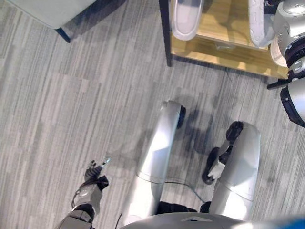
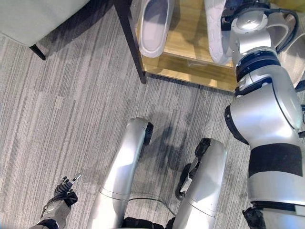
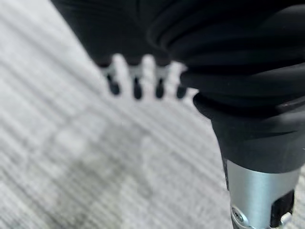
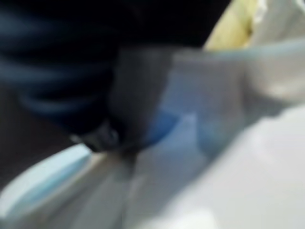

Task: Arrange the slippers neatly on the shoe rack.

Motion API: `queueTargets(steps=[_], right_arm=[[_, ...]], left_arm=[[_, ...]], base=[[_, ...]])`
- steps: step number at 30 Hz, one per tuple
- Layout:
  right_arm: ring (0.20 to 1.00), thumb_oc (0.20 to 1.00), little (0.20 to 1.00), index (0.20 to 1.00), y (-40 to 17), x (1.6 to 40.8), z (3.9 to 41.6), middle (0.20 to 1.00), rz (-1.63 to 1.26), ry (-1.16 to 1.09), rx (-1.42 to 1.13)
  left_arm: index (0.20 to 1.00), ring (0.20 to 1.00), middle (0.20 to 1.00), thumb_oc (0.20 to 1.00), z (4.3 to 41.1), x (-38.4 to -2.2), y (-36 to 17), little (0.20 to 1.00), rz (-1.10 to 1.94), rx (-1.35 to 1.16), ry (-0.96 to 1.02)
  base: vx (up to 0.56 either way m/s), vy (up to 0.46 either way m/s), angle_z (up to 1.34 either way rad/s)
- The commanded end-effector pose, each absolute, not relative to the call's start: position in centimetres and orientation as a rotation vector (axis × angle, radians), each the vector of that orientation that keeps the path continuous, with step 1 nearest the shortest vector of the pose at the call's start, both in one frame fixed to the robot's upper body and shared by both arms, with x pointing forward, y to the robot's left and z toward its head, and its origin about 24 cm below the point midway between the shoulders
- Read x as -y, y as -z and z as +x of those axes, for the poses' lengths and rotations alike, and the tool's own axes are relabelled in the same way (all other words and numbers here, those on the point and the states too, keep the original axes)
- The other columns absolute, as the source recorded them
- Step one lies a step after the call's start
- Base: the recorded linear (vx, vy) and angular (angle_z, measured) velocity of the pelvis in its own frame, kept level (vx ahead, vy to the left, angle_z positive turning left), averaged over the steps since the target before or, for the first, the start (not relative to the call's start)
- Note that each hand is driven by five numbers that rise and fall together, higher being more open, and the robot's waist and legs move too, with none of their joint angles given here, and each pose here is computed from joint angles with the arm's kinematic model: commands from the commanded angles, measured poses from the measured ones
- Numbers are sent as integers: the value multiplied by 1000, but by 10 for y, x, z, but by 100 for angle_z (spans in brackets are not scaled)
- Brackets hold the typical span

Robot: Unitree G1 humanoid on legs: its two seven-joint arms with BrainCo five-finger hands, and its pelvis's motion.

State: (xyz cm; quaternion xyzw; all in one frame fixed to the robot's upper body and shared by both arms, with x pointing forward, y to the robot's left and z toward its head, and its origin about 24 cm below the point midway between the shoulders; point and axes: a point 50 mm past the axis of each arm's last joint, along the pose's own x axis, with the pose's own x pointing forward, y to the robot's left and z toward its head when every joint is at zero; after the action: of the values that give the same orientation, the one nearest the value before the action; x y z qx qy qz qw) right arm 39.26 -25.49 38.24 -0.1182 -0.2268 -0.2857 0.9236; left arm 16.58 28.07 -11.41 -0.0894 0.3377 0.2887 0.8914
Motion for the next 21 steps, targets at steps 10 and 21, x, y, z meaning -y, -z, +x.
queueTargets(steps=[10, 21], right_arm=[[1000, 1000, 1000, 1000, -402, 240, 390, 1000, -36, 508, 529], [1000, 1000, 1000, 1000, -369, 215, 408, 1000, -80, 469, 397]], left_arm=[[1000, 1000, 1000, 1000, 142, -277, 129, 1000, -76, -853, -469], [1000, 1000, 1000, 1000, 162, -258, 129, 1000, -50, -858, -362]], base=[[-10, 17, 3], [-3, 6, -1]])
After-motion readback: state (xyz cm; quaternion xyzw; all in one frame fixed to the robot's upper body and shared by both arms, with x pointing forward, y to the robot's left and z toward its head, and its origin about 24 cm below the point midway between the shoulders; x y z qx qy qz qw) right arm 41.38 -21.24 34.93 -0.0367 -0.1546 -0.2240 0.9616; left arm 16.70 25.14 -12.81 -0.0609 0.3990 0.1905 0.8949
